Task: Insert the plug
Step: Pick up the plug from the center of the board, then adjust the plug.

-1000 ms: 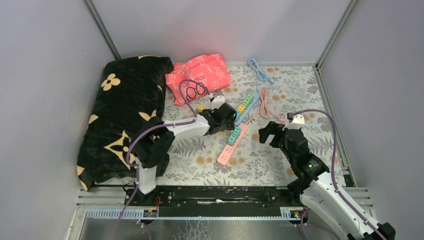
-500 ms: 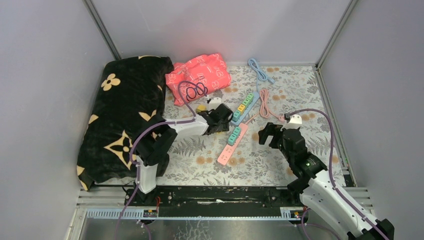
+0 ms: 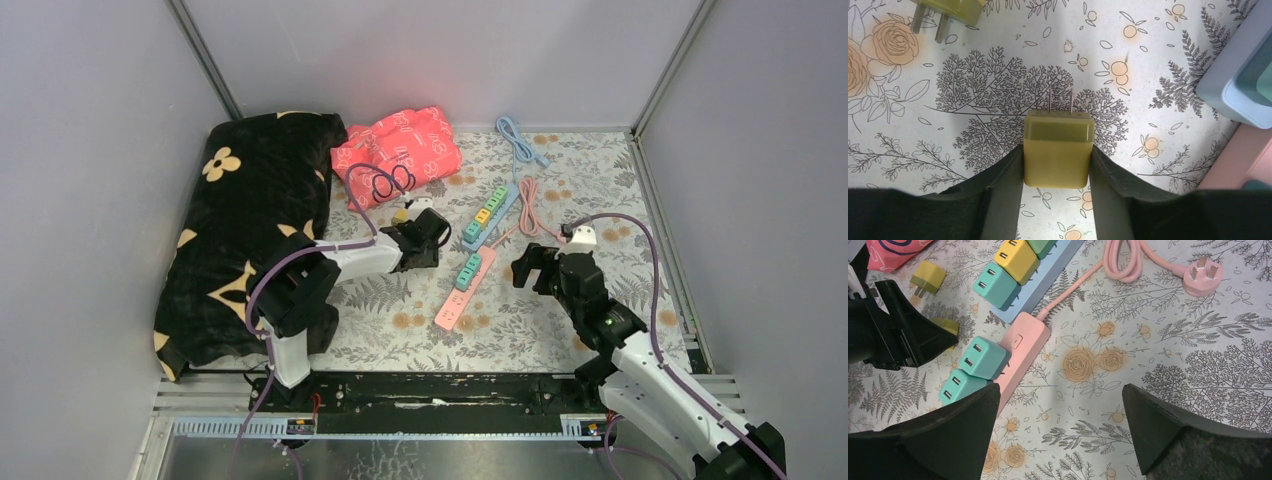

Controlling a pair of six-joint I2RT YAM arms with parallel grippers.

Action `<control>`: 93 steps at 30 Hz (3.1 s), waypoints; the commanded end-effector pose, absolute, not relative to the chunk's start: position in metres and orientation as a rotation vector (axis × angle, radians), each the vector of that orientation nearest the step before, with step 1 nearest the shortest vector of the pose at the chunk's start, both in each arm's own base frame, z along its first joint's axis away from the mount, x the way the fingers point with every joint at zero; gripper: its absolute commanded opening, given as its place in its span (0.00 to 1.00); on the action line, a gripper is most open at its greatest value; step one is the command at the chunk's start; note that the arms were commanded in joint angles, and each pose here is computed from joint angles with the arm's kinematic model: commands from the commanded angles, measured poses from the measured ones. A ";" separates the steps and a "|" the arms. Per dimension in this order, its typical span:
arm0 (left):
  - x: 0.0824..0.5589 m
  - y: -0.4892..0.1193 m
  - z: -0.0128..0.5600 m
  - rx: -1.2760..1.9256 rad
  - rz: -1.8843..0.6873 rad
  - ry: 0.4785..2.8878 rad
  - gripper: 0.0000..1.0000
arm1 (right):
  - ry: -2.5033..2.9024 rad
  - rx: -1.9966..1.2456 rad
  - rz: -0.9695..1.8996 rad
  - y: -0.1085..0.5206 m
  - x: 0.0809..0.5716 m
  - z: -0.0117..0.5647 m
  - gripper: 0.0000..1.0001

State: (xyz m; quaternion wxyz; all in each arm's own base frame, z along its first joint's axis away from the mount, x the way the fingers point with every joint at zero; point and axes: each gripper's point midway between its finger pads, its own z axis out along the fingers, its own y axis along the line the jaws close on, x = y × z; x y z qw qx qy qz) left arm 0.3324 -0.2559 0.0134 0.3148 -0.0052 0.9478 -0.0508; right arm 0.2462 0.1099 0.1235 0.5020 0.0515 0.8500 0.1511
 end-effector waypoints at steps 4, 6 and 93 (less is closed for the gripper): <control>0.326 -0.255 0.021 0.080 -0.167 2.485 0.41 | 1.986 0.078 0.446 0.126 0.255 0.145 0.99; 0.323 -0.254 0.029 0.103 -0.181 2.471 0.38 | 1.991 0.059 0.463 0.131 0.255 0.147 0.99; 0.245 -0.307 0.238 0.720 -0.534 1.835 0.35 | 2.266 -0.343 1.795 0.301 0.244 0.232 0.05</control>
